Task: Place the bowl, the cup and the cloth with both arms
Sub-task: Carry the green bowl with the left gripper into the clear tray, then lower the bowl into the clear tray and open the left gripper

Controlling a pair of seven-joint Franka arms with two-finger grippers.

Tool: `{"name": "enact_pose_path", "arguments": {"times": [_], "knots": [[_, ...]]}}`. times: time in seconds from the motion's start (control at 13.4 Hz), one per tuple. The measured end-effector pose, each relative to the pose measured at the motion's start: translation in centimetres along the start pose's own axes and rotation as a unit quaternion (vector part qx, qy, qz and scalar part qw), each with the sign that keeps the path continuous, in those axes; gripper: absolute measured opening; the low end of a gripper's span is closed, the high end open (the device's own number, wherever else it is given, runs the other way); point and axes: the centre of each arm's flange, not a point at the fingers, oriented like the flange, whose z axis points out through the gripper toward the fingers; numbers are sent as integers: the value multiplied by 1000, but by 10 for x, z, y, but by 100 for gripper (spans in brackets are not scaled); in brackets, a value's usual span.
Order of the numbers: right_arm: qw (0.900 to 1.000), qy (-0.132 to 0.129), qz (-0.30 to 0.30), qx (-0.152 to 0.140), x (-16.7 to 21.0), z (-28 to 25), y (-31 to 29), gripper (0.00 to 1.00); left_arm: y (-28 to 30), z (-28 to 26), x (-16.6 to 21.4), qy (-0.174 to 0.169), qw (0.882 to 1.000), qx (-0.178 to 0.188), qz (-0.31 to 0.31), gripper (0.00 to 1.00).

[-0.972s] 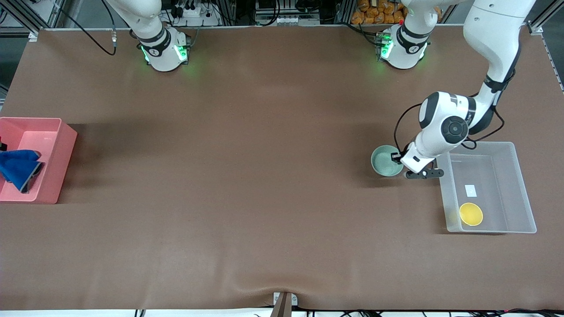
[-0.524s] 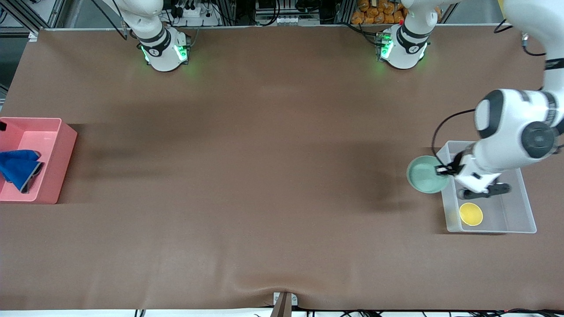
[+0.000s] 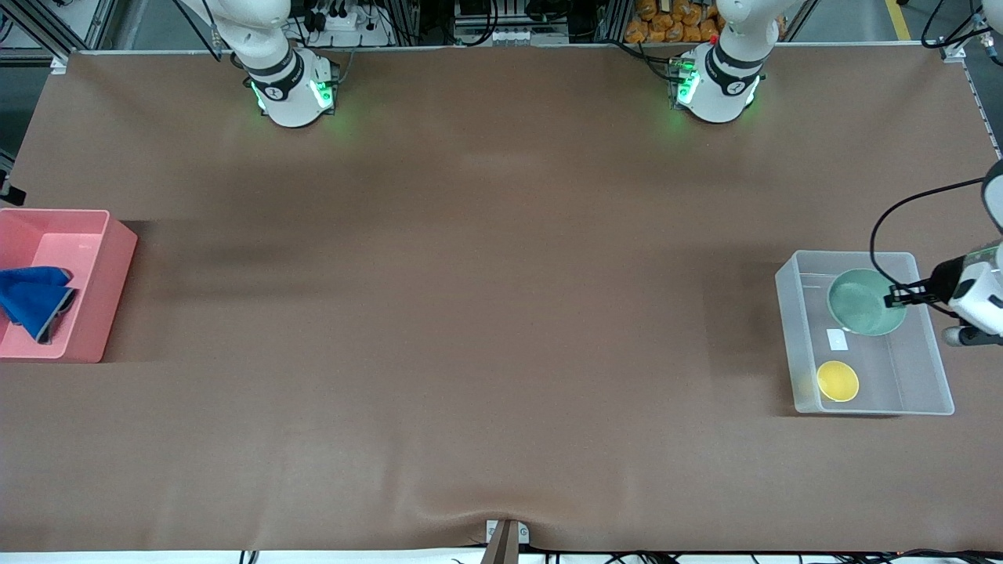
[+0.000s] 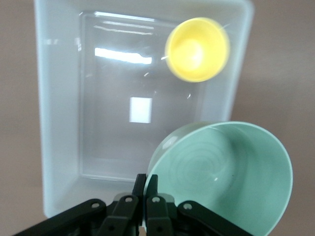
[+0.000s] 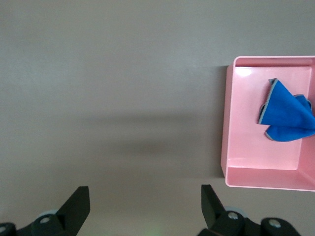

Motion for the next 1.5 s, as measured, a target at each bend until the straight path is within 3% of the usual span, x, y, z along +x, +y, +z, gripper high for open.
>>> {"name": "enact_pose_path", "arguments": {"times": [0.37,0.9,1.35,1.5], "knots": [[998,-1,3,-58,8,-13,-79,100,-18,55,10,-14,1000,-5,1,3],[998,-4,9,-64,5,-18,-144,100,-29,101,19,-2,1000,-11,2,3],[998,8,2,-65,2,-40,-155,100,-49,146,11,8,1000,7,16,3],[998,7,-3,-65,0,-46,-161,100,-49,151,9,9,1000,6,18,8]]}}
